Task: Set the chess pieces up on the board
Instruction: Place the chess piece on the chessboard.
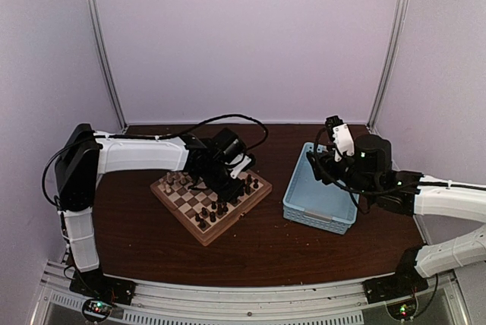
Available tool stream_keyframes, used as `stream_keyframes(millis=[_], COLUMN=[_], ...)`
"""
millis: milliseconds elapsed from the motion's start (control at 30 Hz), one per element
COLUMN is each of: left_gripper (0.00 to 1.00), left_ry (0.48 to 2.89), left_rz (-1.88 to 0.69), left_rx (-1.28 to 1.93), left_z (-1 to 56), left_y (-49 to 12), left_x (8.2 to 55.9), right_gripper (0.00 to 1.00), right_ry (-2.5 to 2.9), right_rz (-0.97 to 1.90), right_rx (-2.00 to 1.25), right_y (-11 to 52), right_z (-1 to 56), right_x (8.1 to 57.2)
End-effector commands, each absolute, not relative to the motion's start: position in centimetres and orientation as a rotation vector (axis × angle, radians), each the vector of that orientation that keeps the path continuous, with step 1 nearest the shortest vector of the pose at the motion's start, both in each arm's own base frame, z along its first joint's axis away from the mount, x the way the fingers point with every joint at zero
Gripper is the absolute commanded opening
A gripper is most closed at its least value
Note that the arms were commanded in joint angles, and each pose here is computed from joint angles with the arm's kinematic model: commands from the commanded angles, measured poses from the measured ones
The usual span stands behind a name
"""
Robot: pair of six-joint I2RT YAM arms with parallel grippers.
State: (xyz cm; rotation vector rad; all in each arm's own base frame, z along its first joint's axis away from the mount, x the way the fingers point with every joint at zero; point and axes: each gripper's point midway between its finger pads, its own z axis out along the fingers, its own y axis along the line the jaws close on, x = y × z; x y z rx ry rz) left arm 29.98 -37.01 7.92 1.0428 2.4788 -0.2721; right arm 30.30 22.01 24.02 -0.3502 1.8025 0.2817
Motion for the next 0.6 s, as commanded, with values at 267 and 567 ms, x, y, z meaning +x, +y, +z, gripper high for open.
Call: stream_keyframes(millis=[267, 567], left_gripper=[0.35, 0.34], left_ry=[2.426, 2.423], left_rz=[-0.279, -0.333], left_rx=[1.052, 1.008], left_z=[9.3, 12.4], left_y=[-38.2, -37.4], left_x=[30.3, 29.2], right_gripper=[0.67, 0.67], right_ry=[1.797, 1.799], right_rz=[0.299, 0.305], right_rx=[-0.336, -0.338], right_y=[21.7, 21.8], right_z=[24.0, 24.1], right_x=[30.3, 30.3])
